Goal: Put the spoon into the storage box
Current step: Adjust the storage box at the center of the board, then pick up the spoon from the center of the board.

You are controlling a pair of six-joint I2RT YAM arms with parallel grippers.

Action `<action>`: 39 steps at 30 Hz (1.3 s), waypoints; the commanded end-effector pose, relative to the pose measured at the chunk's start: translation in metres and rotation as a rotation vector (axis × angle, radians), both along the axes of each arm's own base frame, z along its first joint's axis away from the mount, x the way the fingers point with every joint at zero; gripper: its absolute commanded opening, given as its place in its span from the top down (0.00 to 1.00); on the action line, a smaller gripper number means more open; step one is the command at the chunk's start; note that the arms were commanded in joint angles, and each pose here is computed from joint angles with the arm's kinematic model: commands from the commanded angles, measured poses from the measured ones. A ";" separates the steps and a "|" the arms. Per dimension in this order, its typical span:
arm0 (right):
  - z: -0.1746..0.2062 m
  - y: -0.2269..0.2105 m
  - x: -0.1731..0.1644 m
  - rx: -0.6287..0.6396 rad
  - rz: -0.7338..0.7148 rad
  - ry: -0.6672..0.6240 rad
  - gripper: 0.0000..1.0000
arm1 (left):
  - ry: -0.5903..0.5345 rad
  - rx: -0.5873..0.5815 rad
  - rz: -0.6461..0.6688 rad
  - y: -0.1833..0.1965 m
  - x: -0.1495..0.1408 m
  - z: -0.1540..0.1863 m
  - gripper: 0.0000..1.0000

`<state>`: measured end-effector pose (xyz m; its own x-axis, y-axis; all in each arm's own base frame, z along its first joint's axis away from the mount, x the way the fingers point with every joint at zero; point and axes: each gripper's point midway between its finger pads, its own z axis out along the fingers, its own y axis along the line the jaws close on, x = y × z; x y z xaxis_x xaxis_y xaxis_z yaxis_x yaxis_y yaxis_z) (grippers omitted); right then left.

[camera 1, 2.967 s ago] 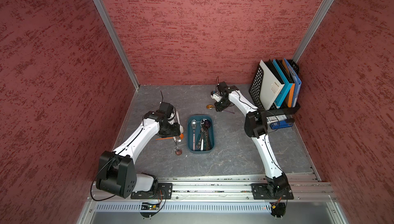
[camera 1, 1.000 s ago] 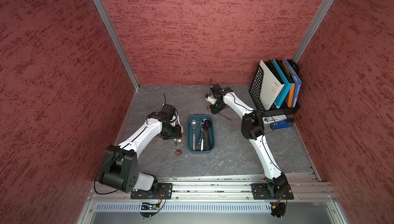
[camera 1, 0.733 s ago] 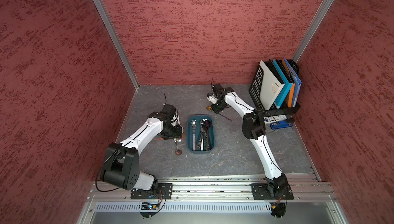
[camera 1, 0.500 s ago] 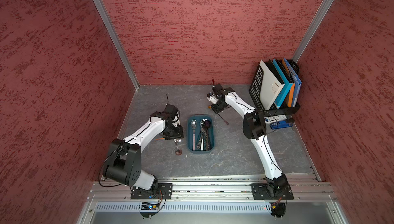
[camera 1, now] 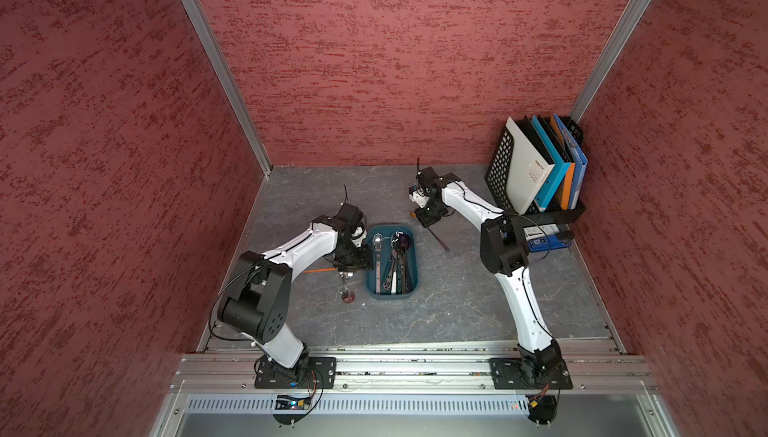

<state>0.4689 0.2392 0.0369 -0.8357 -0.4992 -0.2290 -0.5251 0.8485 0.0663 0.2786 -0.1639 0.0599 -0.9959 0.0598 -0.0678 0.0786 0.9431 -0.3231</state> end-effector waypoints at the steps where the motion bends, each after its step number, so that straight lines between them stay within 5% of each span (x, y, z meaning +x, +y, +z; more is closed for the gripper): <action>1: 0.047 -0.005 -0.003 0.024 -0.044 -0.054 1.00 | -0.038 -0.062 0.027 -0.018 0.023 0.014 0.41; 16: 0.108 -0.034 -0.046 0.062 -0.145 -0.048 1.00 | 0.062 -0.258 0.151 -0.071 0.053 0.020 0.43; 23: 0.123 -0.023 -0.066 0.172 -0.204 0.013 1.00 | 0.088 -0.261 0.185 -0.089 0.052 0.021 0.44; 39: 0.112 0.040 -0.124 0.328 -0.328 0.141 1.00 | -0.123 -0.102 0.205 -0.003 0.045 0.053 0.42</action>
<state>0.3476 0.2545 0.1333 -0.9689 -0.1804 -0.1695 -0.2282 0.9163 0.3293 0.3300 -0.1885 0.1097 -0.9743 -0.1777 -0.1385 -0.0922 0.8753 -0.4747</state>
